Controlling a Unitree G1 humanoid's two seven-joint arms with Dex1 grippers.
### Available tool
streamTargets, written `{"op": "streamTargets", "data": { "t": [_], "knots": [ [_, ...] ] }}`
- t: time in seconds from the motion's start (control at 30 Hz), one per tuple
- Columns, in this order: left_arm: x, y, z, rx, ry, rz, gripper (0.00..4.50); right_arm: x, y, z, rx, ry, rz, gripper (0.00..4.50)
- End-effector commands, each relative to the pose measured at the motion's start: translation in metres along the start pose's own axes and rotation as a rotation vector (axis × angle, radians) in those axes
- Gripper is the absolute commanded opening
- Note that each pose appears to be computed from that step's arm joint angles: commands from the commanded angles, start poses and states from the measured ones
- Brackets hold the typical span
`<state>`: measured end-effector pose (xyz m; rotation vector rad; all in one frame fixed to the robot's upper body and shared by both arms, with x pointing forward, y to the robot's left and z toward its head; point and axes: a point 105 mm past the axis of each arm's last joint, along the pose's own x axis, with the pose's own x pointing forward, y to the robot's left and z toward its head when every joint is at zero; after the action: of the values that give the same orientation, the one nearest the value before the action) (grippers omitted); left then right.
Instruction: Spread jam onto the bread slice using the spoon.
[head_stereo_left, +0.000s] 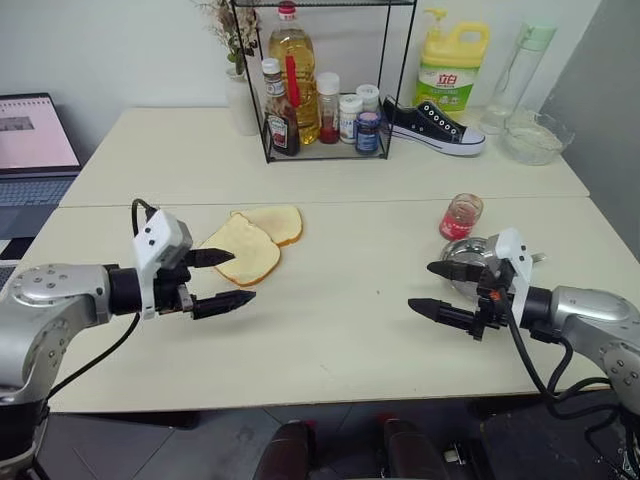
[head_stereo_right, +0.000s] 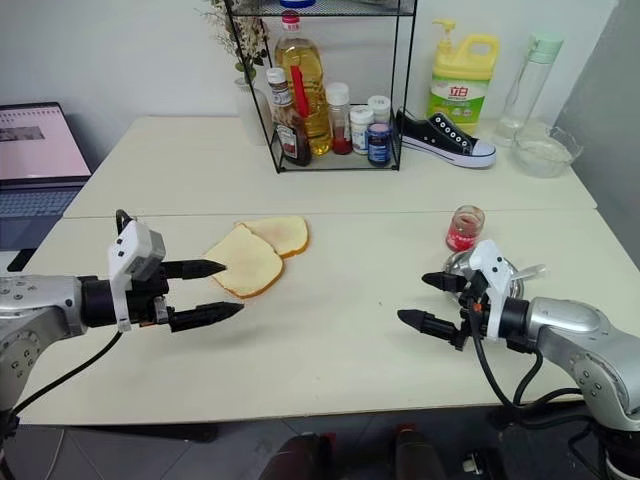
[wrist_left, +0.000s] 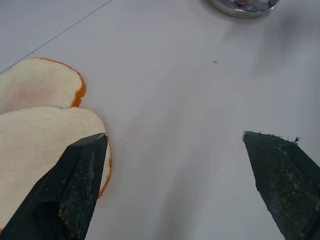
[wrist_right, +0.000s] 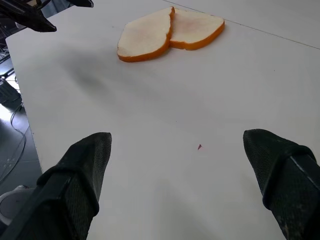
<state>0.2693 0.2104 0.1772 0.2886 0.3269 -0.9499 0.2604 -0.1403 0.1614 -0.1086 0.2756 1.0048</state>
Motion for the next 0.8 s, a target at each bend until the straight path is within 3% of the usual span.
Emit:
{"op": "streamTargets", "data": {
  "t": [0.03, 0.3, 0.6, 0.8],
  "knots": [
    [-0.003, 0.003, 0.010, 0.033, -0.033, 0.034, 4.50, 0.000, 0.000, 0.006, -0.039, -0.014, 0.004, 4.48],
    [-0.009, 0.011, 0.010, -0.018, -0.035, 0.084, 4.50, 0.004, 0.005, 0.013, -0.058, -0.010, 0.053, 4.48],
    [-0.042, 0.101, -0.007, -0.182, -0.183, 0.573, 4.50, 0.033, 0.022, 0.037, -0.147, -0.111, 0.119, 4.48],
    [-0.021, 0.131, -0.027, -0.314, -0.247, 0.645, 4.50, 0.062, 0.038, 0.044, -0.218, -0.135, 0.223, 4.48]
  ]
}}
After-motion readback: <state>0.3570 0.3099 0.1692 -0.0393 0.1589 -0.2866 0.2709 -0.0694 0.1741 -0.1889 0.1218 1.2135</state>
